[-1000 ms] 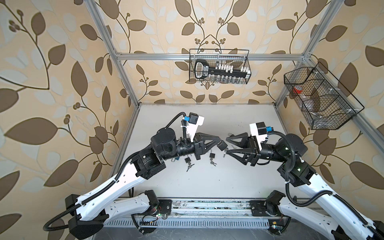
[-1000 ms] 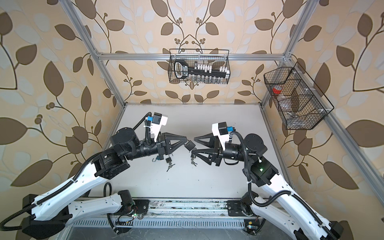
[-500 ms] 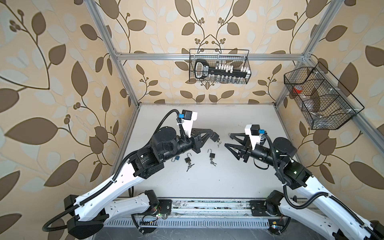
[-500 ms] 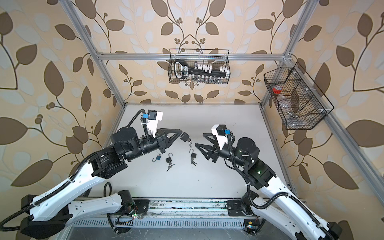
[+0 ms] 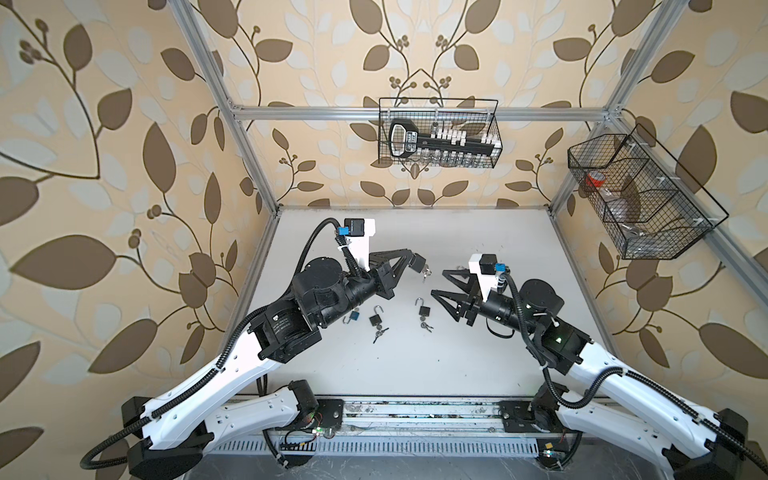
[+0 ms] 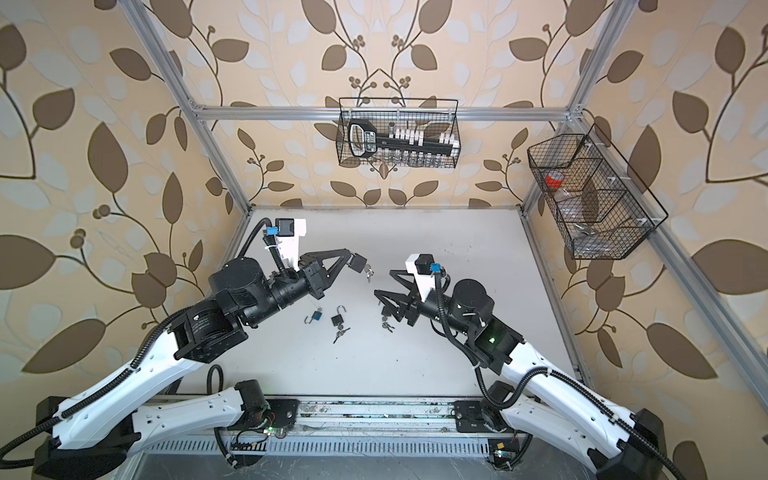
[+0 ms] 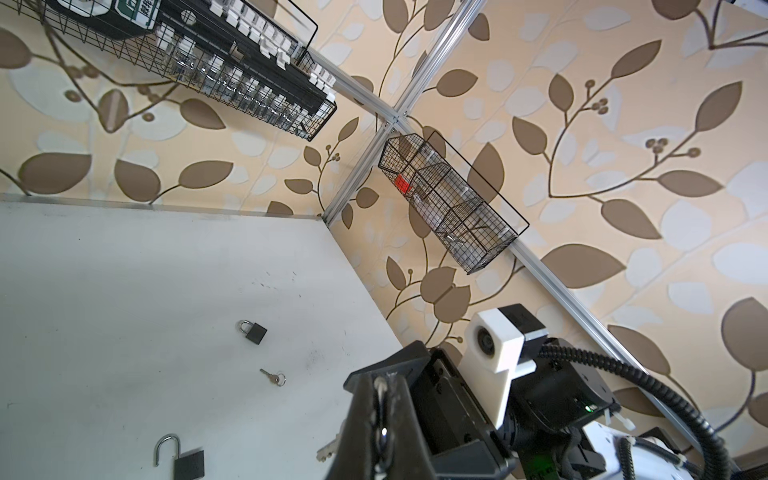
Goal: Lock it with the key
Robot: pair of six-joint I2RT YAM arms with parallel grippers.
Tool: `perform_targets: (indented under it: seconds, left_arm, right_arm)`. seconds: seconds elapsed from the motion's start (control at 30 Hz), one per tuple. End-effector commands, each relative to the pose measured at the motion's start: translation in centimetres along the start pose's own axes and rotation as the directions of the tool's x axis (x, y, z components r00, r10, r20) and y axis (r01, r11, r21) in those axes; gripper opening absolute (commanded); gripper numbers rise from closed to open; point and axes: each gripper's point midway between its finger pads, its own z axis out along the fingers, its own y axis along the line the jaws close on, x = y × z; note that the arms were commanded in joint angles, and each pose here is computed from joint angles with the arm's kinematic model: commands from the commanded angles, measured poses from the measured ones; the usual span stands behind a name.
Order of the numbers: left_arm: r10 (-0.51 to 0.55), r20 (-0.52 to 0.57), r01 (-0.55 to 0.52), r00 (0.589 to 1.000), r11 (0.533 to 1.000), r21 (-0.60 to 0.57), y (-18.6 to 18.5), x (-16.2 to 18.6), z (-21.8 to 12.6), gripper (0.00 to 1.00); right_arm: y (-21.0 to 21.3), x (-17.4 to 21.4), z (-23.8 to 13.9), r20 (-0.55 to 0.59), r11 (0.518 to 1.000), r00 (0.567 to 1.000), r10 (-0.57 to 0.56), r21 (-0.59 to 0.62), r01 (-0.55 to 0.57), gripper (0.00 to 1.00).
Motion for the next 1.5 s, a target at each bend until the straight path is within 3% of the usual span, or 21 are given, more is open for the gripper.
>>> perform_targets:
  seconds: [0.0, 0.2, 0.63, 1.1, 1.47]
  left_arm:
    - [-0.023, 0.084, 0.018, 0.996, 0.998, 0.063, -1.7, -2.2, -0.9, 0.0]
    - [-0.022, 0.085, 0.016, 0.996, 0.997, 0.071, -1.9, -2.2, -1.1, 0.0]
    - [-0.026, 0.087, 0.019, 0.996, 0.997, 0.08, -1.9, -2.2, -1.3, 0.0]
    - [-0.029, 0.072, 0.023, 0.997, 0.995, 0.094, -2.1, -1.8, -0.9, 0.0]
    - [-0.042, 0.061, 0.035, 0.997, 0.992, 0.119, -2.6, -1.7, -0.7, 0.0]
  right_arm:
    - [1.8, -3.9, 0.6, 0.102, 0.995, 0.993, -0.053, -0.079, 0.061, 0.67]
    - [2.4, -4.9, 1.6, 0.129, 0.991, 0.991, -0.044, -0.116, 0.059, 0.63]
    - [2.5, -5.0, 2.5, 0.118, 0.99, 0.993, -0.022, -0.133, 0.038, 0.38]
    - [2.3, -5.4, 2.7, 0.122, 0.991, 0.992, -0.018, -0.127, 0.034, 0.29]
    - [2.0, -5.0, 2.4, 0.104, 0.995, 0.995, -0.003, -0.102, 0.014, 0.13]
